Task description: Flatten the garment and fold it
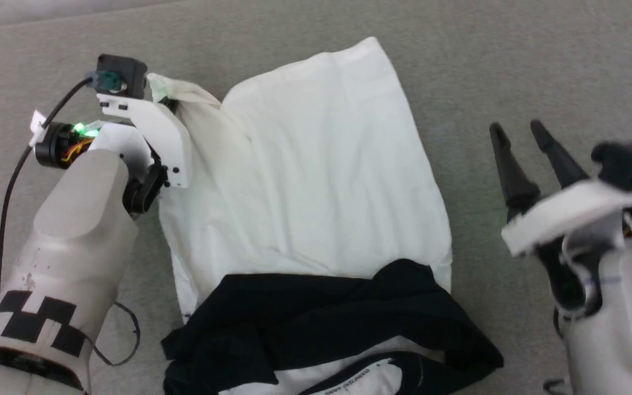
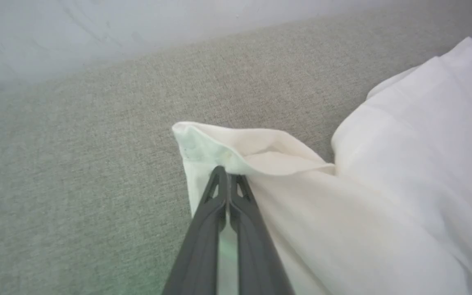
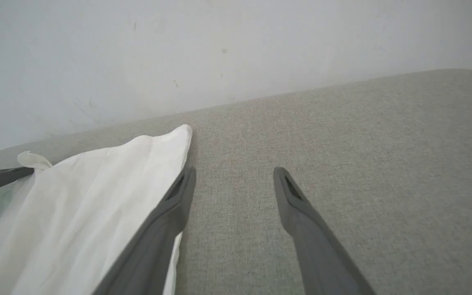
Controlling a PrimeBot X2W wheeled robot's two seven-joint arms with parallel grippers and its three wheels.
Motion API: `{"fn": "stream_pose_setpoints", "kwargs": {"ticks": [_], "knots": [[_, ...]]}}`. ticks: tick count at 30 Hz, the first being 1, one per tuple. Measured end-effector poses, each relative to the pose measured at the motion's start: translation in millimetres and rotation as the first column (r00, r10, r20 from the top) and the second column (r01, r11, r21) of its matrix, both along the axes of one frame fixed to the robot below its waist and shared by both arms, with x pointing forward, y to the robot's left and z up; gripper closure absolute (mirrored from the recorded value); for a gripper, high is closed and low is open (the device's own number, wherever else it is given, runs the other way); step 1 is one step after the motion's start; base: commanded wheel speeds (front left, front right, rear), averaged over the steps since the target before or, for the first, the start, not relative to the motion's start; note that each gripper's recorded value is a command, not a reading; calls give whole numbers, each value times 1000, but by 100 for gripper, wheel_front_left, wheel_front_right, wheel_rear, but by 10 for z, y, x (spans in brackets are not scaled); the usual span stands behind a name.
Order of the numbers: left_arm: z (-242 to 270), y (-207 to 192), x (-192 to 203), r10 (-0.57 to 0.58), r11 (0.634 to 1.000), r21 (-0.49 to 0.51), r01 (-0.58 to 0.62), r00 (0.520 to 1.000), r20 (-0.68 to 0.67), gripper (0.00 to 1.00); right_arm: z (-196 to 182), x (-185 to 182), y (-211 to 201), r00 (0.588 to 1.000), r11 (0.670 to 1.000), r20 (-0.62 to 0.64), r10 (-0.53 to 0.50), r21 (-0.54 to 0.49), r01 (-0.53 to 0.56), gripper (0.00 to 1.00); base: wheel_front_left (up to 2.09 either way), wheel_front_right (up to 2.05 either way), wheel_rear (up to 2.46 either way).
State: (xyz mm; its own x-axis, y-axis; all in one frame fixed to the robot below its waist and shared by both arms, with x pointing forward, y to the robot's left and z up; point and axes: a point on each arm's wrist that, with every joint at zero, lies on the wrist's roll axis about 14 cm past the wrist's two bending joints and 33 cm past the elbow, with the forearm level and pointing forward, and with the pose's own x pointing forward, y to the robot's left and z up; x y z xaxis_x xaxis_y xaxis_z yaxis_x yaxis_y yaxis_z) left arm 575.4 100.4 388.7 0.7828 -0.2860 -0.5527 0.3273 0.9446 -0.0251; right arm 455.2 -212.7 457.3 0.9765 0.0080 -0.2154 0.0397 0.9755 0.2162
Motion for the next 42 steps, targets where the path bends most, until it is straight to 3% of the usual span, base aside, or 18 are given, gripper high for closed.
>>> {"fn": "stream_pose_setpoints", "kwargs": {"ticks": [6, 12, 18, 27, 28, 29, 30, 32, 35, 37, 42], "knots": [[381, 37, 34, 16, 999, -45, -8, 986, 168, 100, -92, 538, 172, 987, 994, -131, 93, 75, -84, 0, 0, 0, 0], [593, 4, 40, 15, 996, -84, 7, 967, 253, 100, -223, 1039, 467, 941, 978, -277, 193, 132, -162, 0, 0, 0, 0], [619, -12, 69, 11, 994, -105, 20, 958, 286, 100, -506, 1315, 739, 854, 962, -443, 272, 133, -238, 0, 0, 0, 0], [465, 99, 67, 26, 994, -110, 6, 959, 281, 100, -1024, 1421, 925, 707, 950, -642, 297, 127, -285, 0, 0, 0, 0], [456, 119, 62, 28, 994, -109, 3, 960, 280, 100, -1046, 1421, 931, 687, 948, -663, 298, 123, -292, 60, 0, 0, 0], [445, 140, 56, 31, 994, -106, -1, 960, 278, 100, -1060, 1421, 941, 667, 947, -681, 300, 128, -295, 90, 0, 0, 0], [438, 158, 50, 33, 995, -104, -4, 960, 277, 100, -1067, 1416, 949, 651, 946, -697, 302, 133, -297, 100, 0, 0, 0], [439, 176, 37, 35, 995, -103, -7, 961, 275, 100, -1051, 1414, 940, 638, 945, -709, 299, 126, -302, 100, 0, 0, 0], [470, 194, 27, 37, 995, -101, -9, 960, 278, 100, -1001, 1421, 992, 661, 941, -686, 302, 103, -323, 100, 0, 0, 0], [516, 222, 27, 42, 995, -99, -15, 957, 286, 100, -934, 1460, 984, 705, 940, -645, 295, 63, -335, 100, 0, 0, 0], [704, 378, 44, 77, 995, -89, -50, 940, 332, 100, -475, 1691, 873, 863, 952, -429, 266, -27, -306, 100, 0, 0, 0]]}}
